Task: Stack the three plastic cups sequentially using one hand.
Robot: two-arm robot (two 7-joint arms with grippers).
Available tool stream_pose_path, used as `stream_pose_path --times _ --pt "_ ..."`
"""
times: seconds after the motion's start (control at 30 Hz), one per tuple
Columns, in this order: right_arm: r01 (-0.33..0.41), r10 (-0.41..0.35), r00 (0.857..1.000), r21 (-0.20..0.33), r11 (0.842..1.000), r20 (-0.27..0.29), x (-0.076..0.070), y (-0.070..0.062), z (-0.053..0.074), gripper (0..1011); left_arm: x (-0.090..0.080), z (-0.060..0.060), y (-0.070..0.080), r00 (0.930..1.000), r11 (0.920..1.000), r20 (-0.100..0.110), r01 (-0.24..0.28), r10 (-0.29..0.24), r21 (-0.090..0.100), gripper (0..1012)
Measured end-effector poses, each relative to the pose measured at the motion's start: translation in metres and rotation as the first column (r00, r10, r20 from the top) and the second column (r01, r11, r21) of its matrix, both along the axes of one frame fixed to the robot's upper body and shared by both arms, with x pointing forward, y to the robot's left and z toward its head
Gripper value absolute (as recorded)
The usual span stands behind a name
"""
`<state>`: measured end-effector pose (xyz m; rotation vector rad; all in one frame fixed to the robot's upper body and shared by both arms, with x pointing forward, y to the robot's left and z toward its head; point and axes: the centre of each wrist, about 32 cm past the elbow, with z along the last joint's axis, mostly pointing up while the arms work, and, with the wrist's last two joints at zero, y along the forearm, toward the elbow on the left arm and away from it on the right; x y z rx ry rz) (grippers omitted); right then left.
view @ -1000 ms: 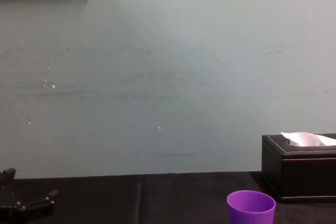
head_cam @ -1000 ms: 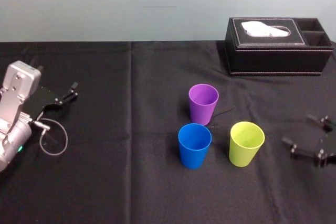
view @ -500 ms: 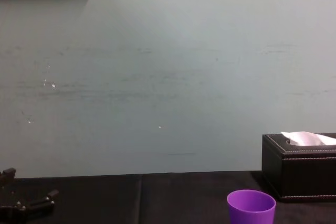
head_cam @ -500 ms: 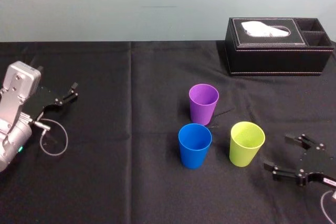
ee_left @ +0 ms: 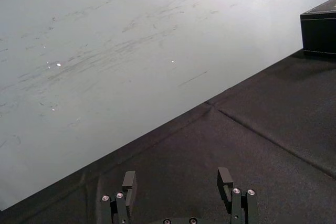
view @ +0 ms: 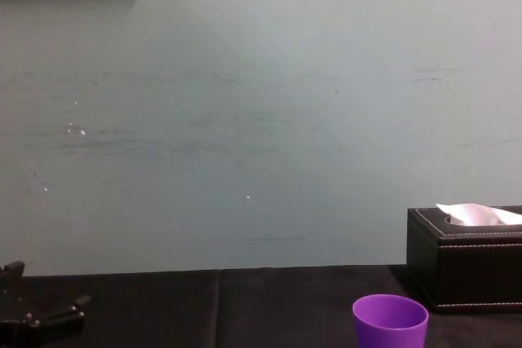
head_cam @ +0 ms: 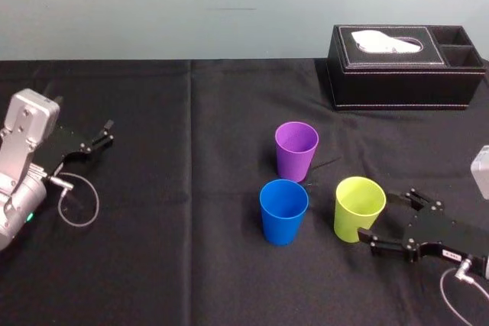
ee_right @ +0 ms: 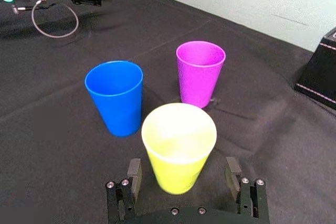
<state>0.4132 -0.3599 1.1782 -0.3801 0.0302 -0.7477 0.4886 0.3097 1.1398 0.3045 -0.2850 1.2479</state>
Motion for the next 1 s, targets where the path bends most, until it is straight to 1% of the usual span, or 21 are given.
stream_pose_path --times 0.37,0.53,0.7,0.8,0.83,0.87,1.0 --pt "-0.019 0.019 1.0 0.019 1.0 -0.007 0.015 0.012 -0.002 1003 0.0 0.0 0.0 1.0 1.0 0.0 0.0 0.0 0.0 1011" --pt "-0.017 0.017 1.0 0.032 0.999 -0.022 0.021 0.017 -0.006 1003 0.0 0.0 0.0 1.0 1.0 0.0 0.0 0.0 0.0 1011" --pt "-0.017 0.018 1.0 0.033 0.999 -0.023 0.021 0.017 -0.006 1003 0.0 0.0 0.0 1.0 1.0 0.0 0.0 0.0 0.0 1011" --pt "-0.017 0.018 1.0 0.032 0.999 -0.022 0.02 0.017 -0.006 981 0.0 0.0 0.0 1.0 1.0 0.0 0.0 0.0 0.0 1011" --pt "-0.018 0.018 1.0 0.032 0.999 -0.022 0.02 0.016 -0.006 953 0.0 0.0 0.0 1.0 1.0 0.0 0.0 0.0 0.0 1011" --pt "-0.018 0.018 1.0 0.032 0.999 -0.021 0.02 0.016 -0.005 947 0.0 0.0 0.0 1.0 1.0 0.0 0.0 0.0 0.0 1011" --pt "-0.018 0.019 1.0 0.032 0.999 -0.02 0.02 0.016 -0.005 837 0.0 0.0 0.0 1.0 1.0 0.0 0.0 0.0 0.0 1011"
